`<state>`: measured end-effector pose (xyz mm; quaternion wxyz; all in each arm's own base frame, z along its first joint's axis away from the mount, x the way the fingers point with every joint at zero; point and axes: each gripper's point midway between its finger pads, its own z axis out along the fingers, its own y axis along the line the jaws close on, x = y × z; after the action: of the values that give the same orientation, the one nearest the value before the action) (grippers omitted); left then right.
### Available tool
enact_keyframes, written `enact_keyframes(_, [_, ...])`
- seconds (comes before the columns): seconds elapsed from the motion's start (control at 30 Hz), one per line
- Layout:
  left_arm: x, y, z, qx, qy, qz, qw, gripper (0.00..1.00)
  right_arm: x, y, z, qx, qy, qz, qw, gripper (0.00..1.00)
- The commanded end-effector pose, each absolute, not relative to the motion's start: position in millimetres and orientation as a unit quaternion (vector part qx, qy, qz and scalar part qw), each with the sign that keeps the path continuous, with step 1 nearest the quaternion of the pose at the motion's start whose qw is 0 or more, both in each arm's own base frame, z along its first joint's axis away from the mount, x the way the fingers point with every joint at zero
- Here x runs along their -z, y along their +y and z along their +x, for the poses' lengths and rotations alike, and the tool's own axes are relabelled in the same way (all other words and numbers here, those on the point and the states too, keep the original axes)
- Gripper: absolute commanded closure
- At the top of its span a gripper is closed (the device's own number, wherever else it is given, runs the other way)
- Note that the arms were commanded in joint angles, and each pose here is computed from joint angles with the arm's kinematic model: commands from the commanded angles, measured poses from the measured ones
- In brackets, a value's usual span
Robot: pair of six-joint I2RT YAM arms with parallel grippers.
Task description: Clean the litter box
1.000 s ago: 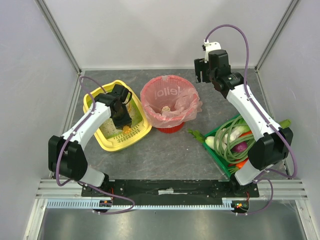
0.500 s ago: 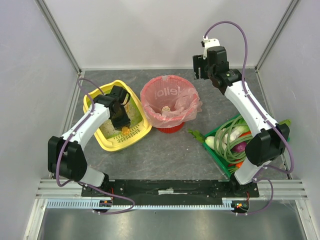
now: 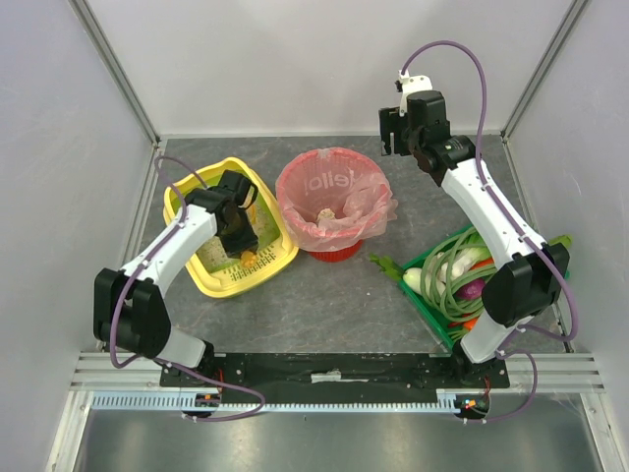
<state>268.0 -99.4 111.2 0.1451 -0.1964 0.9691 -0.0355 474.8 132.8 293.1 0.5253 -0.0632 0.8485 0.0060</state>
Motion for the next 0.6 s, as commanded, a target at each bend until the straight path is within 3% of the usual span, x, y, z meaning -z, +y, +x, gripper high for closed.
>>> enact_keyframes(0.0, [-123.6, -89.8, 279.6, 0.031, 0.963, -0.211, 0.167, 0.98, -315.0, 135.7, 482.4, -0.013, 0.832, -0.055, 0.552, 0.19])
enact_keyframes(0.13, [-143.7, -110.4, 292.6, 0.052, 0.963, -0.156, 0.213, 0.98, -314.3, 135.1, 482.0, -0.011, 0.832, -0.057, 0.552, 0.19])
enact_keyframes(0.23, [-137.9, -94.9, 288.2, 0.028, 0.964, -0.185, 0.191, 0.98, -316.7, 132.6, 481.4, -0.006, 0.830, -0.056, 0.554, 0.19])
enact_keyframes(0.3, [-130.3, -97.1, 286.3, 0.067, 0.958, -0.216, 0.178, 0.98, -317.7, 133.4, 481.2, -0.008, 0.830, -0.057, 0.555, 0.19])
enact_keyframes(0.47, [-125.7, -92.9, 274.5, 0.044, 0.960, -0.213, 0.173, 0.98, -318.3, 132.2, 479.2, -0.006, 0.830, -0.059, 0.555, 0.19])
enact_keyframes(0.57, [-127.5, -103.8, 273.0, 0.077, 0.960, -0.204, 0.174, 0.98, -318.3, 132.8, 478.8, -0.008, 0.830, -0.060, 0.555, 0.19])
